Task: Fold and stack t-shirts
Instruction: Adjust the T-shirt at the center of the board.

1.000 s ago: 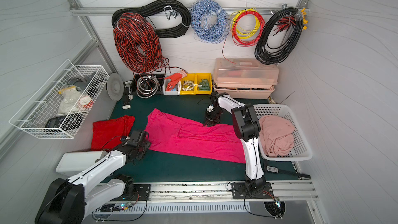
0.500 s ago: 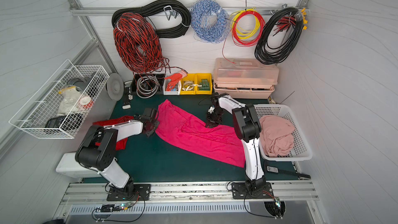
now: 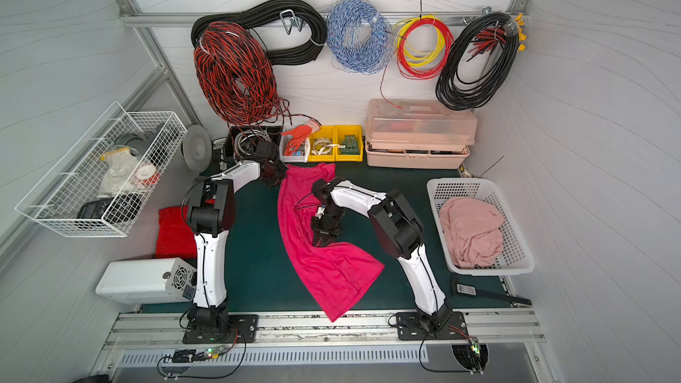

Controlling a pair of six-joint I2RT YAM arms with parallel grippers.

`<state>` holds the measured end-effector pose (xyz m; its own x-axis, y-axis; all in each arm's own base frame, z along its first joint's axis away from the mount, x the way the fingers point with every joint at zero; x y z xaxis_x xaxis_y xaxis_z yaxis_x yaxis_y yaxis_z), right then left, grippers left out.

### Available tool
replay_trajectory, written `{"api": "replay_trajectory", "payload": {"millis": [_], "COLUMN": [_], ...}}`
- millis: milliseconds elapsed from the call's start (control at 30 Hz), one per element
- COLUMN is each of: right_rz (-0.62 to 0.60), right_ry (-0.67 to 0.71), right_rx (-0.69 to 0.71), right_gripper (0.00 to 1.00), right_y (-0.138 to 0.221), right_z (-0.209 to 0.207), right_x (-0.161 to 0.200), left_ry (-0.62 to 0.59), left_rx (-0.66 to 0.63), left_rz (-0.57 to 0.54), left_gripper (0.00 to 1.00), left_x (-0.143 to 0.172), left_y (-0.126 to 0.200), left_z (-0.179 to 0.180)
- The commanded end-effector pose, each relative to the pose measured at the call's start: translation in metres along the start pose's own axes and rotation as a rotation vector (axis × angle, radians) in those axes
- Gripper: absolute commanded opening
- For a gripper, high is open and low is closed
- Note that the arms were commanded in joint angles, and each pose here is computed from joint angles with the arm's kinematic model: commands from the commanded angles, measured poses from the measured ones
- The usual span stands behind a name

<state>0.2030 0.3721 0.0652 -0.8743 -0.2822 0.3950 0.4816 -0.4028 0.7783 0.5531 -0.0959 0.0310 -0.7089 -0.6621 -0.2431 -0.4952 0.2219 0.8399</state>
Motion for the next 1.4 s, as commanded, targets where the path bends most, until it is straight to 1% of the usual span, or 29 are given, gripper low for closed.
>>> {"api": "replay_trajectory", "payload": {"millis": [0, 100, 167, 233, 333, 367, 400, 467, 500, 567, 667, 767, 867, 967, 1100, 1167, 1267, 1367], "right_rz": [0.020, -0.040, -0.106, -0.180, -0.269, -0.291, -0.308, -0.340, -0.351, -0.388, -0.412, -0.423, -0.428, -0.456, -0.480, -0.487, -0.490, -0.499], "right_ry": [-0.077, -0.133, -0.153, -0.152, -0.163, -0.171, -0.181, -0.198, -0.200, -0.202, -0.194, -0.173, -0.160, -0.163, -0.177, -0.171, -0.167, -0.163], "right_rx": [-0.049, 0.006, 0.039, 0.061, 0.029, 0.003, -0.037, -0.140, -0.203, -0.308, -0.408, -0.443, -0.447, -0.460, -0.488, -0.490, -0.468, -0.438], "right_gripper": [0.30, 0.29, 0.30, 0.32, 0.46, 0.49, 0.53, 0.56, 0.56, 0.54, 0.53, 0.52, 0.52, 0.52, 0.52, 0.51, 0.46, 0.38], "right_y": [0.012, 0.032, 0.052, 0.076, 0.110, 0.118, 0.125, 0.133, 0.136, 0.141, 0.142, 0.135, 0.121, 0.110, 0.102, 0.101, 0.099, 0.098], "right_z": [0.000, -0.030, -0.050, -0.065, -0.082, -0.086, -0.090, -0.095, -0.094, -0.093, -0.083, -0.070, -0.064, -0.066, -0.067, -0.063, -0.057, -0.057], "right_x": [0.002, -0.009, -0.016, -0.024, -0.042, -0.049, -0.057, -0.077, -0.087, -0.110, -0.136, -0.153, -0.161, -0.172, -0.184, -0.189, -0.192, -0.196], "left_ry": [-0.035, -0.051, -0.069, -0.094, -0.132, -0.150, -0.165, -0.182, -0.189, -0.179, -0.137, -0.117, -0.124, -0.108, -0.082, -0.065, -0.067, -0.075], "left_rx": [0.043, 0.109, 0.125, 0.132, 0.089, 0.071, 0.060, 0.041, 0.049, 0.071, 0.113, 0.123, 0.135, 0.171, 0.186, 0.196, 0.162, 0.148], "left_rz": [0.075, 0.072, 0.061, 0.037, -0.028, -0.053, -0.073, -0.084, -0.075, -0.022, 0.095, 0.187, 0.234, 0.264, 0.264, 0.288, 0.302, 0.298], "left_gripper": [0.00, 0.00, 0.00, 0.21, 0.48, 0.55, 0.59, 0.63, 0.63, 0.63, 0.61, 0.60, 0.61, 0.61, 0.61, 0.61, 0.61, 0.61], "left_x": [0.016, 0.016, 0.014, 0.012, 0.008, 0.008, 0.009, 0.018, 0.026, 0.050, 0.100, 0.152, 0.199, 0.233, 0.258, 0.269, 0.278, 0.278], "left_y": [-0.009, -0.003, 0.009, 0.027, 0.068, 0.084, 0.101, 0.130, 0.143, 0.157, 0.163, 0.178, 0.203, 0.229, 0.257, 0.261, 0.264, 0.263], "left_z": [-0.003, -0.015, -0.020, -0.024, -0.017, -0.014, -0.012, -0.004, -0.001, 0.010, 0.037, 0.068, 0.093, 0.109, 0.131, 0.137, 0.151, 0.155]}}
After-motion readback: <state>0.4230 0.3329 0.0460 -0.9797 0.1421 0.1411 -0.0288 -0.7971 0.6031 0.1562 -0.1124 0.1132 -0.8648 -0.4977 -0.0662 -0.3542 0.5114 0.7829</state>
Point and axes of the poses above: each gripper's point midway between its finger pads, its own y axis back along the fingers, its own z axis along the line the jaws close on, x = y × z, the point moved 1 cm from there along y, back along the fingers, and after that the axes turned 3 degrees about -y, right-handed, at the moved point
